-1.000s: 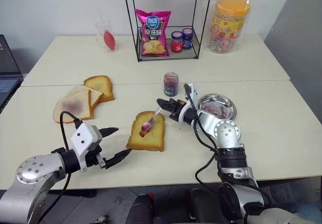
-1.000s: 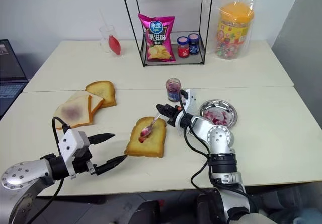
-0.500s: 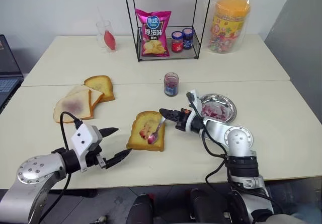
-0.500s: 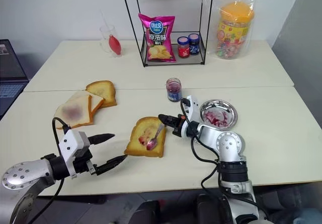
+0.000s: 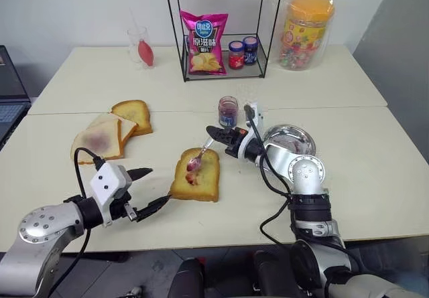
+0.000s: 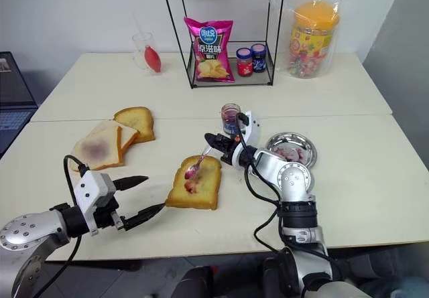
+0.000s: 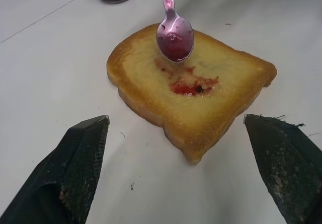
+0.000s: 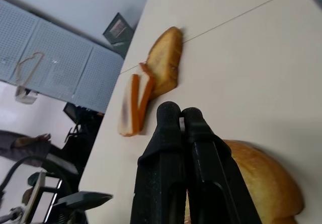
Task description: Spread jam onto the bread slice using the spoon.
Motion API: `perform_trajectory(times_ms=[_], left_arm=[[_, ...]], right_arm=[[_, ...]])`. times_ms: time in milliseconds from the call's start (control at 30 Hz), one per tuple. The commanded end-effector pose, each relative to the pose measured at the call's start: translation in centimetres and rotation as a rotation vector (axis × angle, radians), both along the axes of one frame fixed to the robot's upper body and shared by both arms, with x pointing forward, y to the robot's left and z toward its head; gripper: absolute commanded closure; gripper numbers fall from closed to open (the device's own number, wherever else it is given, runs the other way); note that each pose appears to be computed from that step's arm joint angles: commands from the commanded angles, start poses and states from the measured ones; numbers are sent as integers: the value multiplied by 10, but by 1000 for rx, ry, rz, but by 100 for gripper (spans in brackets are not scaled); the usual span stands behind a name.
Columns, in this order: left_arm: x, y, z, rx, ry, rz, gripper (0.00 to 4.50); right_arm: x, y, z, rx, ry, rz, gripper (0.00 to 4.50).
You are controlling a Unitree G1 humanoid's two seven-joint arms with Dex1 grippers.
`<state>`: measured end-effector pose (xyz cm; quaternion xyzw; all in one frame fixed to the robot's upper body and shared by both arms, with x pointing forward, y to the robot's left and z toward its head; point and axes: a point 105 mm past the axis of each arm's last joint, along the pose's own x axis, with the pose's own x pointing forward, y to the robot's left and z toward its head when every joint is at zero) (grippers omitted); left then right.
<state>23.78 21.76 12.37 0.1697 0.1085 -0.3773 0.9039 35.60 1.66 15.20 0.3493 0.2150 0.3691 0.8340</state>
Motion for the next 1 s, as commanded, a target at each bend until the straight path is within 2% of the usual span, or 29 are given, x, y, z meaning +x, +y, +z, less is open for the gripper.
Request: perform_trajectory(times_ms=[33, 200, 400, 567, 700, 1000], left_arm=[[0, 0, 9, 18, -47, -14, 0], [0, -4, 7, 11, -45, -23, 0], [2, -8, 7, 7, -45, -31, 0], [2, -8, 8, 7, -46, -33, 0], [2, -8, 10, 9, -51, -30, 0], [3, -8, 13, 10, -59, -32, 0]], right_arm=[[-7, 29, 10, 53, -43, 45, 448], [-9, 4, 0, 0, -41, 22, 448], [-28, -9, -6, -62, -48, 89, 448], [-33, -14, -9, -96, -55, 103, 448], [-29, -34, 12, -79, -116, 58, 448], [-34, -40, 47, 49, -170, 25, 448]])
